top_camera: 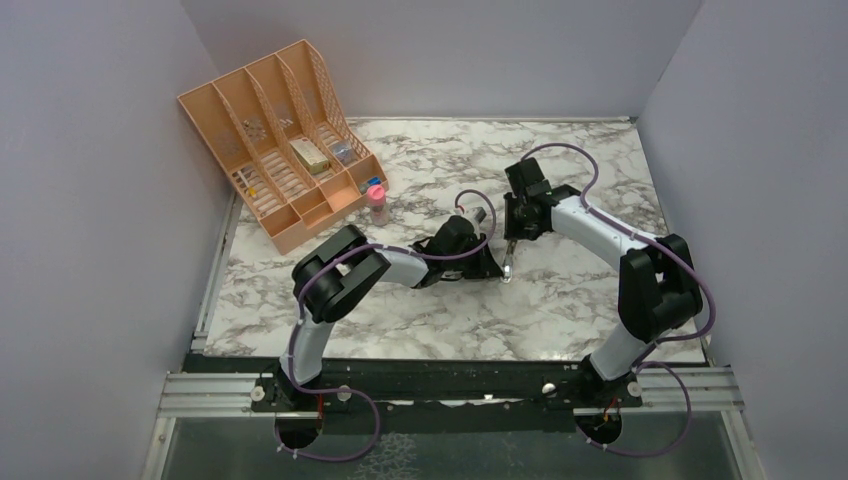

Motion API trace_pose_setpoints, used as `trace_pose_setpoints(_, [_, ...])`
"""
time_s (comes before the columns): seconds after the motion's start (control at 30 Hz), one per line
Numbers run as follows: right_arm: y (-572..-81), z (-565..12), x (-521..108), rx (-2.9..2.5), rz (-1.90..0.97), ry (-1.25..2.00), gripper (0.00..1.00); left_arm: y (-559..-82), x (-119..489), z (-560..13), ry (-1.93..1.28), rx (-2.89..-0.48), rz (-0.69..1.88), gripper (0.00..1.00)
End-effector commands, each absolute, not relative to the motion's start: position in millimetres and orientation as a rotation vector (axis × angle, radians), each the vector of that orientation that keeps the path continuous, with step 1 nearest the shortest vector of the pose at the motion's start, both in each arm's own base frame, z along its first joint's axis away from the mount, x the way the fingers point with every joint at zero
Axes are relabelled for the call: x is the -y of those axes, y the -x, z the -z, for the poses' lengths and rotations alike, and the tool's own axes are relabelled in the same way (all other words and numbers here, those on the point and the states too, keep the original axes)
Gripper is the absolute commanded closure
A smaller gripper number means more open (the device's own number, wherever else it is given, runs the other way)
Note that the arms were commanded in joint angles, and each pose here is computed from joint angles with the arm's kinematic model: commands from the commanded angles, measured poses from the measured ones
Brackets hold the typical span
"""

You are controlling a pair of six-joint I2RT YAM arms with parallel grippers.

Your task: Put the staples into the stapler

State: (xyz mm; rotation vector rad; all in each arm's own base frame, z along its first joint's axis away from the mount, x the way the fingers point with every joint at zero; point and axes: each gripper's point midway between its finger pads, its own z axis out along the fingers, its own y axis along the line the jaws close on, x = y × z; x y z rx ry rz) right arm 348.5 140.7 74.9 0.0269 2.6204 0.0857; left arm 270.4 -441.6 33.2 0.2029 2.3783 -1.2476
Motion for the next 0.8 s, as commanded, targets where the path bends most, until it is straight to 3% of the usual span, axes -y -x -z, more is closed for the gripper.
trace_pose_setpoints(0.0, [-345, -72, -143, -2.624, -0.119, -0.038, 0.77, -262, 443, -13, -0.207, -2.431, 1.243, 0.94])
trace_pose_setpoints(0.77, [-269, -51, -151, -2.779, -0.235, -0.011, 0.79, -269, 440, 11, -0.178, -2.505, 1.168, 0.95])
